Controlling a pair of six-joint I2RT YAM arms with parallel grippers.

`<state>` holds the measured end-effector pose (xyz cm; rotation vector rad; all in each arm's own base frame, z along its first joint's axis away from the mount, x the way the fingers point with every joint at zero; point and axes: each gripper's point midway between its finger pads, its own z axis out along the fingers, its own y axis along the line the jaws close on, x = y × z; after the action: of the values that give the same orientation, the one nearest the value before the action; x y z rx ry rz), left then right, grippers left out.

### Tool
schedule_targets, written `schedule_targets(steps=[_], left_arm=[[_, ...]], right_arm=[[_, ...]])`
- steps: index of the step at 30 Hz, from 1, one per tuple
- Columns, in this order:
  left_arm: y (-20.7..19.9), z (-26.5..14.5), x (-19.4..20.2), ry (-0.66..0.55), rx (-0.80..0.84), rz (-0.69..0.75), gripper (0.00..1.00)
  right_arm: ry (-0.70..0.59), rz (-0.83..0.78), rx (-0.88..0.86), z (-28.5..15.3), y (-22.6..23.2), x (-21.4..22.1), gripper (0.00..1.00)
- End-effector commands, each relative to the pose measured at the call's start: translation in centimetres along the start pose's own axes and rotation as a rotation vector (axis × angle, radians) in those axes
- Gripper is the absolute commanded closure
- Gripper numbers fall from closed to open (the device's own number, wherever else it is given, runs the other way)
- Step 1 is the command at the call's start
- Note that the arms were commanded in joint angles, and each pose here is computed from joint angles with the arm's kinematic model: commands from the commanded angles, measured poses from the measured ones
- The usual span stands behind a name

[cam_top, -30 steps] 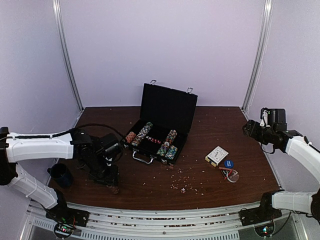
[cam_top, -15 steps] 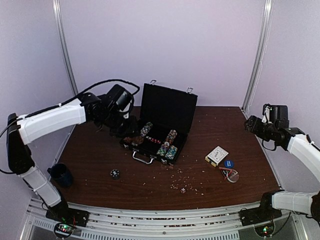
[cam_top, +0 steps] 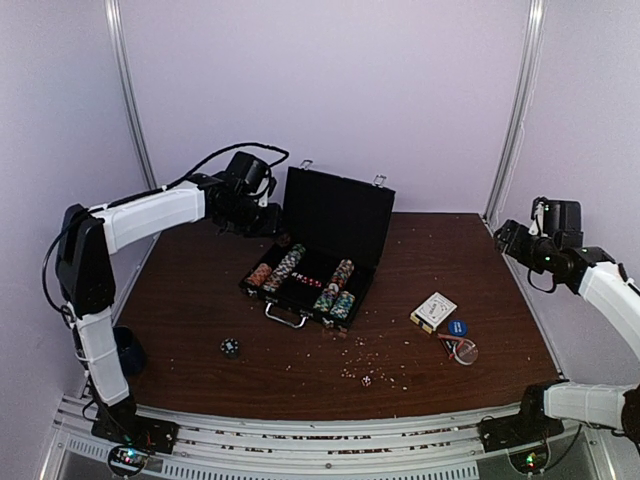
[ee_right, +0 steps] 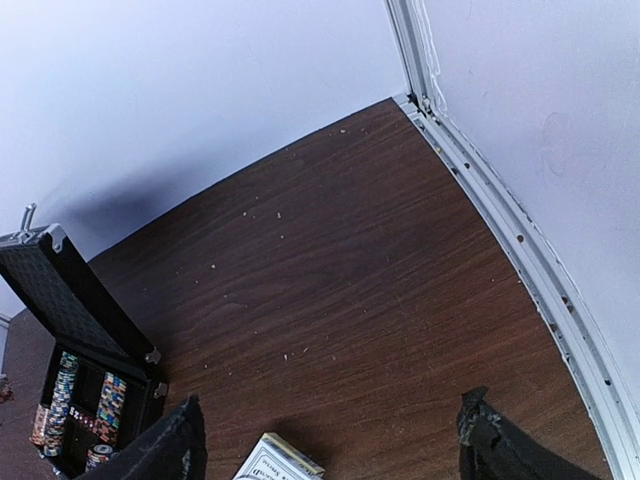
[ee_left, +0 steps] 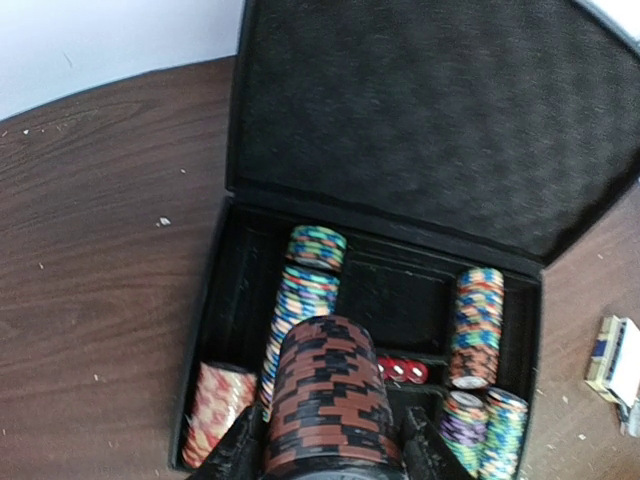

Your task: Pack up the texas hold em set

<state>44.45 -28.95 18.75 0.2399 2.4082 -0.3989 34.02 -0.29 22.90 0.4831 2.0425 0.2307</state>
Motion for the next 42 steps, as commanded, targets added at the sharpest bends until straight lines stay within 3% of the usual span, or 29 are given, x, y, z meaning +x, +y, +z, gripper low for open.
schedule_targets(steps=[1,14,29,33,42], left_arm=[[-0.2,0.1,-5.4,-0.184,0.059,0.017,0.68],[2.0,5.9,-4.7,-0.163,0.043,-0.039,0.69],[2.9,9.0,-4.6,-0.195,0.045,-0.147,0.71],[3.8,10.5,-3.8,-0.158,0.044,-0.167,0.69],[5.2,10.8,0.2,-0.006,0.0,-0.128,0.36]], right_arm=[[-0.024,0.003,0.02,-0.3,0.3,-1.5,0.14],[-0.016,0.018,-0.019,0.6,1.4,-2.1,0.13],[-0.017,-0.017,0.026,0.3,0.4,-1.8,0.11],[-0.031,-0.036,0.003,0.0,1.0,-2.4,0.11],[-0.053,-0.087,-0.003,-1.6,0.7,-2.0,0.09]])
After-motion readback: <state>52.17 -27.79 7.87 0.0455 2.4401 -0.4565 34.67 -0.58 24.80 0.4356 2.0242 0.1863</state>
